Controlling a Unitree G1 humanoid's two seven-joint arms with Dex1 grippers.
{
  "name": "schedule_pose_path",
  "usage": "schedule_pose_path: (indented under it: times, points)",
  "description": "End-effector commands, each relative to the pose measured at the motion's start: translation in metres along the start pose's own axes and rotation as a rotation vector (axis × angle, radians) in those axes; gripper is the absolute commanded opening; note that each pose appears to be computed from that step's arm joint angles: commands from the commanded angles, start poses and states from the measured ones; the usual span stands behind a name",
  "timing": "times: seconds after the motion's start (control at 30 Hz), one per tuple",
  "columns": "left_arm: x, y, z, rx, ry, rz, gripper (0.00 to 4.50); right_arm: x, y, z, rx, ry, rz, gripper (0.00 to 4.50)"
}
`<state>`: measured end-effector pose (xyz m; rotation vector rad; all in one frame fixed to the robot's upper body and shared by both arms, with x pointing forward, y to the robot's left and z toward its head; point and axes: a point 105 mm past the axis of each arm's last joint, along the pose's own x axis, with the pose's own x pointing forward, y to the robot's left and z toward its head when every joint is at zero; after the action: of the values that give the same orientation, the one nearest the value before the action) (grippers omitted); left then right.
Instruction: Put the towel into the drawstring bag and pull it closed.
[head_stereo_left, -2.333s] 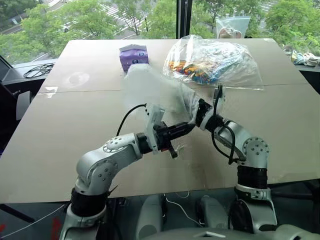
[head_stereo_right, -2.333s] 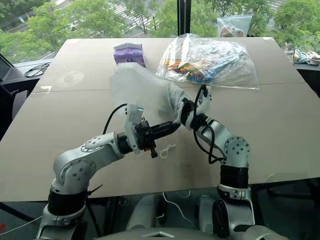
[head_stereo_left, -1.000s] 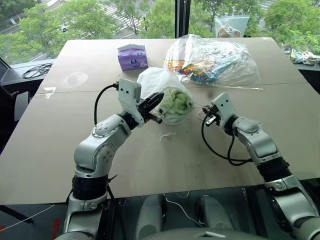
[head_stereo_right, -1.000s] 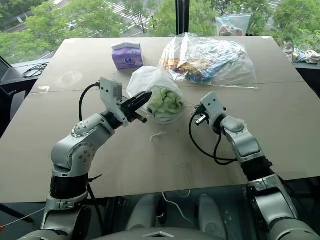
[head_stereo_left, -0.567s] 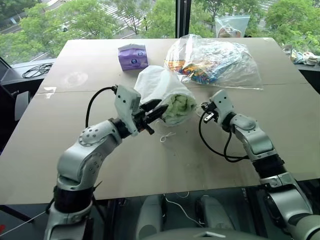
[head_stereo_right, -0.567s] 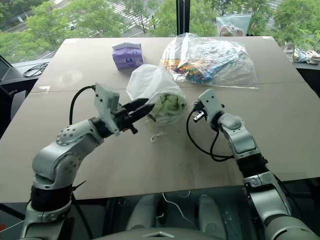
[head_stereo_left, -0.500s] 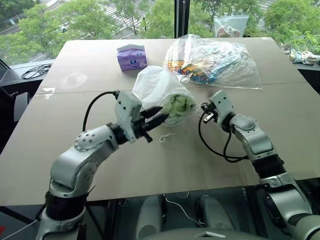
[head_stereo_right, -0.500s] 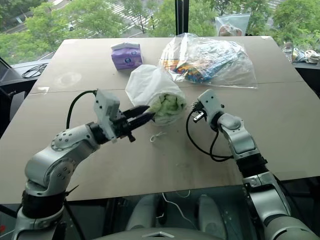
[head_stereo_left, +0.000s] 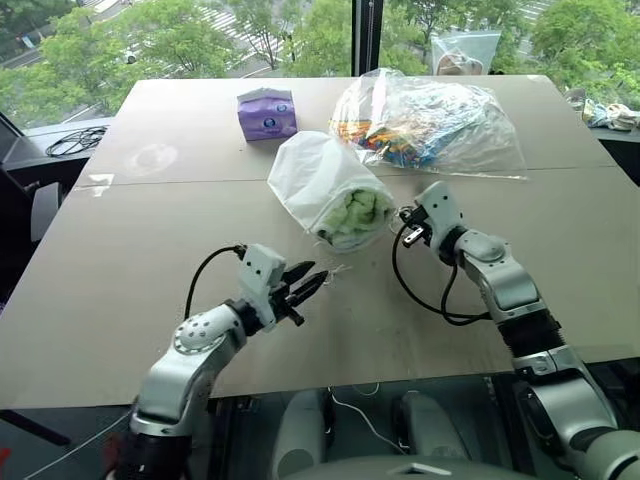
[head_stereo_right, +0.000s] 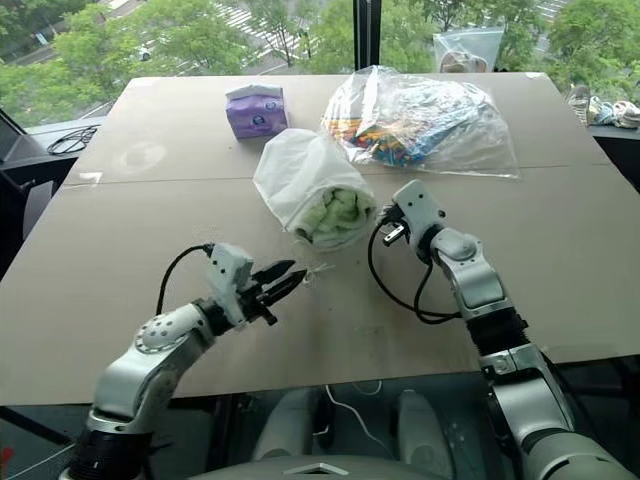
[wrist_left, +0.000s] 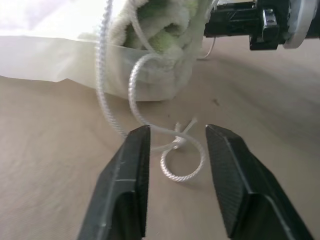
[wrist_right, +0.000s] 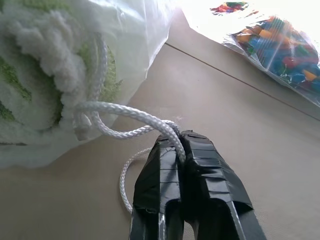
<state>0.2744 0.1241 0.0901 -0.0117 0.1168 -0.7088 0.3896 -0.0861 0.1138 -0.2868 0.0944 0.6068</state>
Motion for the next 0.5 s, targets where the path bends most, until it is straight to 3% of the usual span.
schedule_pose_path:
  times: [0.03, 0.1, 0.13, 0.47, 0.5]
  points:
    - [-0.002, 0.008, 0.006, 0.054, -0.073, 0.100, 3.34, -0.005, -0.001, 0.009, -0.006, -0.043, -0.018, 0.00]
    - [-0.003, 0.013, 0.007, 0.069, -0.091, 0.148, 4.24, -0.006, 0.000, 0.008, -0.005, -0.042, -0.016, 0.00]
    - [-0.002, 0.015, 0.006, 0.077, -0.095, 0.160, 4.47, -0.006, 0.001, 0.008, -0.005, -0.041, -0.016, 0.00]
    - [0.033, 0.029, 0.009, 0.195, -0.097, 0.202, 4.47, -0.006, -0.001, 0.008, -0.013, -0.042, -0.030, 0.00]
    - [0.035, 0.029, 0.010, 0.211, -0.096, 0.206, 4.24, -0.007, -0.001, 0.008, -0.014, -0.041, -0.031, 0.00]
